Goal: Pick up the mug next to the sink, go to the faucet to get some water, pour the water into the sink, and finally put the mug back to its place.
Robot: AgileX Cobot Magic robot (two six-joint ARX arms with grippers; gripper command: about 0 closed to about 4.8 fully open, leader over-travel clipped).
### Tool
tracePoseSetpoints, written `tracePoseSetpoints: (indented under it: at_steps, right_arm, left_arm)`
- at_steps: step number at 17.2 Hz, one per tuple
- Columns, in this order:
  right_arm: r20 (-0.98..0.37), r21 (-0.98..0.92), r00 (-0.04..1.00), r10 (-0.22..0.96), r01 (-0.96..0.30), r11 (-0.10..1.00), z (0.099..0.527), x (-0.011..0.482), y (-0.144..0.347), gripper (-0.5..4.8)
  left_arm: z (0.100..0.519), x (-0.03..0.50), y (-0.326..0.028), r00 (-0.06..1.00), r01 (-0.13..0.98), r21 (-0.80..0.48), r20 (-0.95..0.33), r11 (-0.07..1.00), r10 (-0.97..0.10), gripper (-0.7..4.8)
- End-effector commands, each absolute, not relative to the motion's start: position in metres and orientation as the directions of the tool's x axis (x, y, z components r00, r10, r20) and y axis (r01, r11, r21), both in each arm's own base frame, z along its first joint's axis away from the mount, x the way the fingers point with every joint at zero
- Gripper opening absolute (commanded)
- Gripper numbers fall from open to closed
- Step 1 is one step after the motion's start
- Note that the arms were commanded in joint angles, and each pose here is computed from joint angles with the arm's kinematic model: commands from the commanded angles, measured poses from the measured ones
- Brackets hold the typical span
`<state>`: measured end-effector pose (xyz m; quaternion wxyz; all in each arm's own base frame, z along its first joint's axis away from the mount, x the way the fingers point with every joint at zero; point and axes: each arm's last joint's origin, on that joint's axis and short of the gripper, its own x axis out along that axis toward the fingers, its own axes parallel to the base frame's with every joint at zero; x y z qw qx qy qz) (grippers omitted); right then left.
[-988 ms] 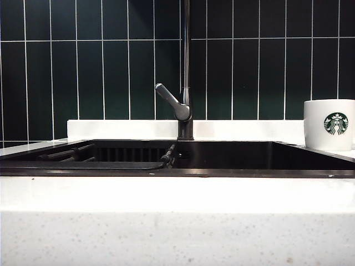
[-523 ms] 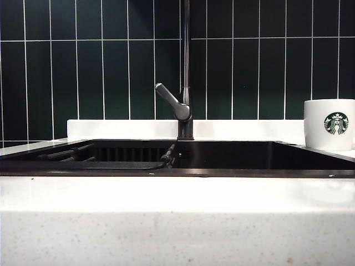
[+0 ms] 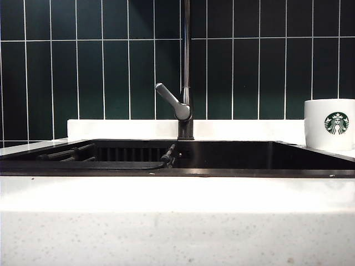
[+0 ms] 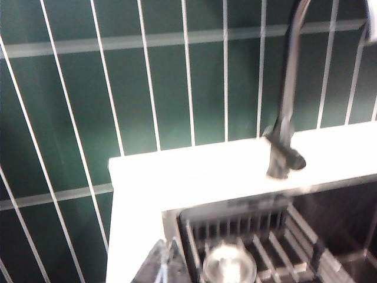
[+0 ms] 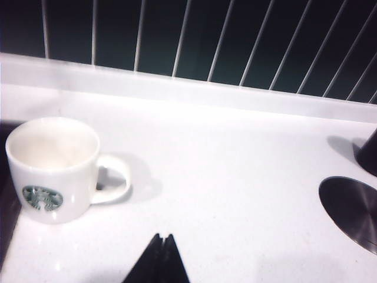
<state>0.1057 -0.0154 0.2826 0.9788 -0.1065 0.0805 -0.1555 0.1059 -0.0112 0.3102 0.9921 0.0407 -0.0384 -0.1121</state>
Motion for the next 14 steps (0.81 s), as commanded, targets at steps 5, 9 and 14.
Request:
tracePoseSetpoints:
  at_steps: [5, 9, 14]
  right_arm:
    - [-0.066, -0.199, 0.947, -0.315, 0.297, 0.934, 0.291, 0.110, -0.015, 2.04]
    - [-0.190, -0.192, 0.934, -0.301, 0.266, 0.945, 0.278, 0.135, -0.017, 2.03]
    - [-0.203, -0.069, 0.951, -0.232, 0.222, 0.973, 0.262, 0.190, -0.019, 2.03]
  left_arm:
    - [0.315, 0.133, -0.013, 0.969, 0.213, 0.089, 0.108, 0.973, -0.222, 0.01]
    - [0.300, 0.176, -0.016, 0.973, 0.220, 0.079, 0.050, 0.972, -0.224, 0.98]
    - [0.274, 0.218, -0.021, 0.966, 0.260, 0.068, -0.023, 0.963, -0.259, 1.11]
